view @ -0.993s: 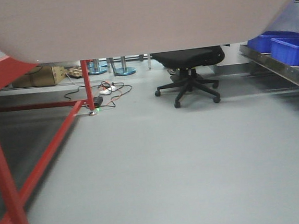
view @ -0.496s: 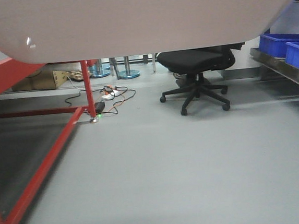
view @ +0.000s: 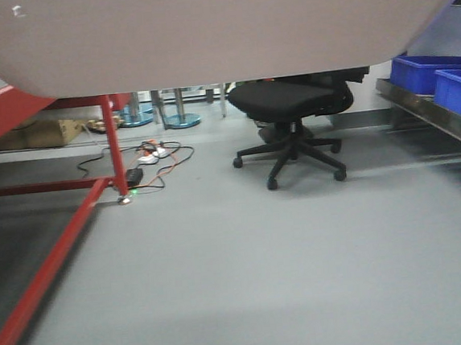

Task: Grab white bin and place on right shelf
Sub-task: 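Turn and drive toward the metal shelf with blue crates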

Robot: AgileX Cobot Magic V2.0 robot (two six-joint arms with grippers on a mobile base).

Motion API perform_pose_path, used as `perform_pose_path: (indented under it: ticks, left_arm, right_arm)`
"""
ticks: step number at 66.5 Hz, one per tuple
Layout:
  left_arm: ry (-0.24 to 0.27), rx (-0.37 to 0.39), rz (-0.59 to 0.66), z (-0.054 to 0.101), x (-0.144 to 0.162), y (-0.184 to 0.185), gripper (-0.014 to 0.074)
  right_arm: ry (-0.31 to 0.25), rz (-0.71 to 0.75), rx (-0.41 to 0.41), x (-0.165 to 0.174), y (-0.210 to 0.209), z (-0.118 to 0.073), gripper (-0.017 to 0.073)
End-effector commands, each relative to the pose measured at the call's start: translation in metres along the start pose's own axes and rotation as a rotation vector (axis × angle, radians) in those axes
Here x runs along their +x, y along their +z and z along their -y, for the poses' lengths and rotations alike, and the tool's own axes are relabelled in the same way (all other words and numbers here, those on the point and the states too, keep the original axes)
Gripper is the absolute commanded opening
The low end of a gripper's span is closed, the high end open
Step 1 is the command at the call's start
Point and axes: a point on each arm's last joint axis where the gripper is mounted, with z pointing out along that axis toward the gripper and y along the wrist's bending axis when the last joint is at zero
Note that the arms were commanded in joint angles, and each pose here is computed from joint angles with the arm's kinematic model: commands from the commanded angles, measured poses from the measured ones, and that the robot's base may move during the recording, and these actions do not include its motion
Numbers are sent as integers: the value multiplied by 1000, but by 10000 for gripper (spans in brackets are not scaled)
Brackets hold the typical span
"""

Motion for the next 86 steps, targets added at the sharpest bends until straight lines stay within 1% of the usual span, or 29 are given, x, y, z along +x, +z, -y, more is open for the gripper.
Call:
perform_pose_path:
  ticks: [1,86]
  left_arm:
    - [-11,181,95,27,-12,-8,211]
    - [-11,181,95,27,-12,-8,211]
  right_arm:
    - [7,34,-211,-7,-8,-28,429]
    - [7,34,-211,-7,-8,-28,429]
